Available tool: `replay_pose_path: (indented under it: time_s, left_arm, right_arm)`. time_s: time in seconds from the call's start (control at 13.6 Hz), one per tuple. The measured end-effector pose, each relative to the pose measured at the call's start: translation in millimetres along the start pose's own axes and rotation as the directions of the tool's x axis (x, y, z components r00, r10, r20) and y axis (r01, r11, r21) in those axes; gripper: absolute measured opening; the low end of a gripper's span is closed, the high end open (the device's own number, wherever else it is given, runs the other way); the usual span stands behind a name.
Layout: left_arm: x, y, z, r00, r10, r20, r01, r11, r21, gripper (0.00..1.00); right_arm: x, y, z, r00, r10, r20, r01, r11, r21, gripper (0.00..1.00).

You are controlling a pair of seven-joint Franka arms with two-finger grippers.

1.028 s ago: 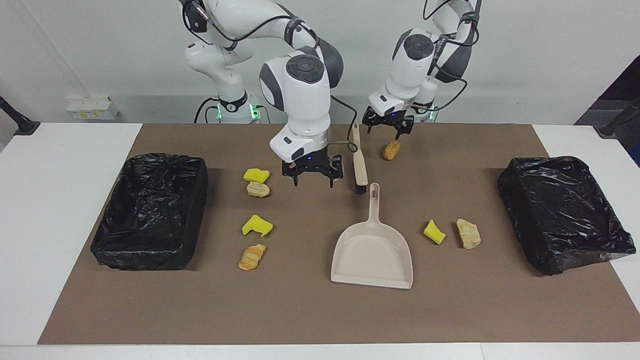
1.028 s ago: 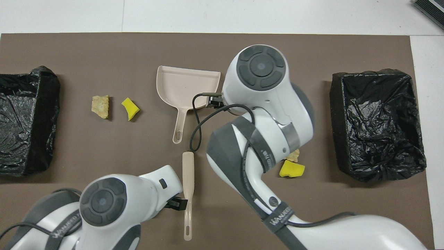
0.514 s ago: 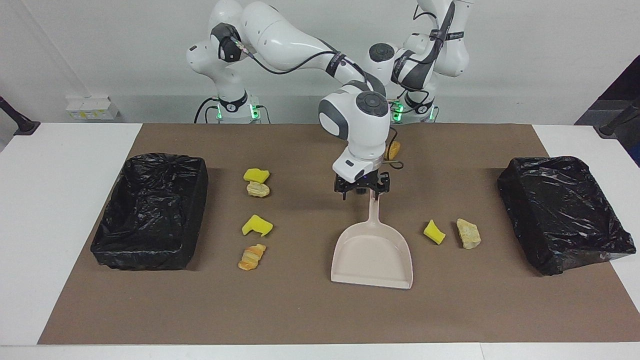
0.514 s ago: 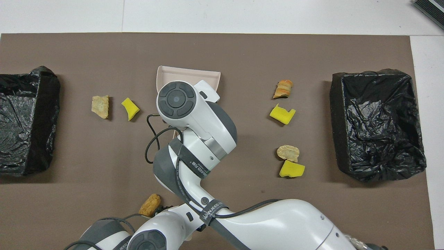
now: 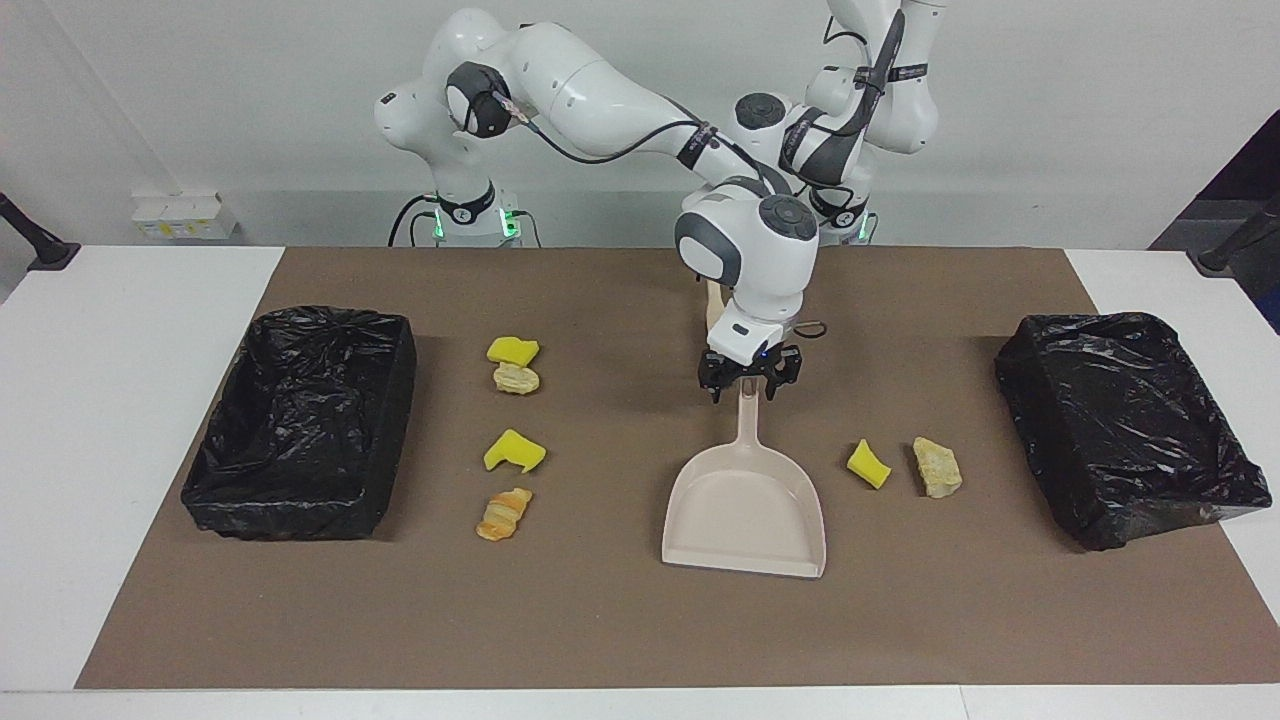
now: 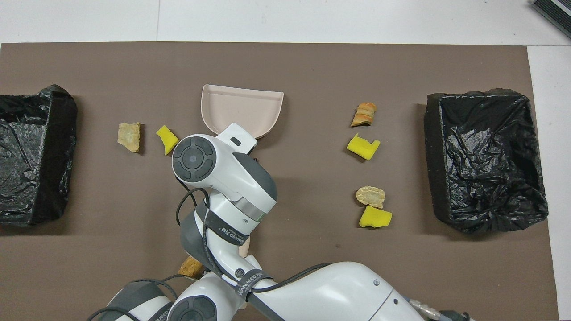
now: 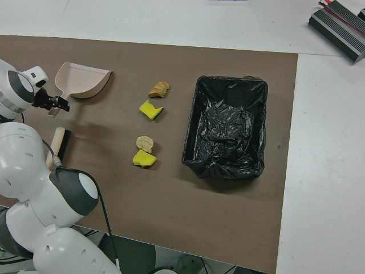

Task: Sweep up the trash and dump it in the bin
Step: 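Lift the brush with the left gripper while the right gripper carries the dustpan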

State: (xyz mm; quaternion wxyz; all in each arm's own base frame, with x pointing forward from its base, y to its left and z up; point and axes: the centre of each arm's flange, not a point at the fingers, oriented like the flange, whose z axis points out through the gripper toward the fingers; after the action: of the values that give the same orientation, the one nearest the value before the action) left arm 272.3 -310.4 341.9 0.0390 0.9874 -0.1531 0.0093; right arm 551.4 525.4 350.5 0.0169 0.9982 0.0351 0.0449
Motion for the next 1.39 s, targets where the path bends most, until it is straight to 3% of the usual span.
replay_pose_path:
  time_s: [0.15, 0.22, 0.29, 0.59, 0.73, 1.03, 1.17, 1.39]
  left_arm:
    - [-0.9, 0.3, 2.1, 1.0, -0.01, 0.004, 0.01, 1.0, 0.003, 0.27]
    - [-1.2, 0.7, 2.6, 1.0, -0.012, 0.005, 0.012, 1.0, 0.003, 0.27]
    - [-1.3, 0.8, 2.7, 1.0, -0.012, 0.006, 0.012, 1.0, 0.003, 0.27]
    - [-2.0, 0.4, 3.0, 1.0, -0.013, 0.013, 0.013, 1.0, 0.007, 0.27]
    - [-6.4, -1.8, -2.3, 0.999, -0.014, 0.045, 0.013, 1.0, 0.023, 0.27]
    - [-30.8, -16.8, -53.0, 0.994, -0.02, 0.11, 0.013, 0.998, 0.066, 0.27]
    - [-38.7, -37.7, -78.0, 0.992, -0.049, 0.115, 0.037, 0.994, 0.098, 0.27]
    - [-26.1, -87.0, -100.3, 0.99, -0.125, 0.068, 0.115, 0.985, 0.131, 0.27]
  right_arm:
    - [-0.9, -1.7, 1.2, 1.0, -0.003, -0.001, 0.003, 1.0, 0.0, 0.53]
    - [1.3, -0.5, -0.6, 1.0, 0.0, -0.006, 0.0, 1.0, 0.004, 0.4]
    - [4.8, 2.2, -2.9, 1.0, 0.006, -0.013, -0.005, 1.0, 0.007, 0.33]
    - [17.1, 6.9, -10.5, 0.998, 0.027, -0.058, -0.024, 0.999, 0.049, 0.33]
    - [17.6, 8.7, -23.3, 0.997, 0.024, -0.071, -0.02, 0.998, 0.058, 0.33]
    - [18.2, 46.4, -52.5, 0.982, -0.17, -0.079, 0.172, 0.985, 0.027, 0.33]
    - [24.6, 74.1, -62.7, 0.947, -0.31, -0.079, 0.312, 0.95, 0.006, 0.33]
    - [48.4, 145.9, -81.2, 0.828, -0.557, -0.072, 0.556, 0.83, -0.032, 0.33]
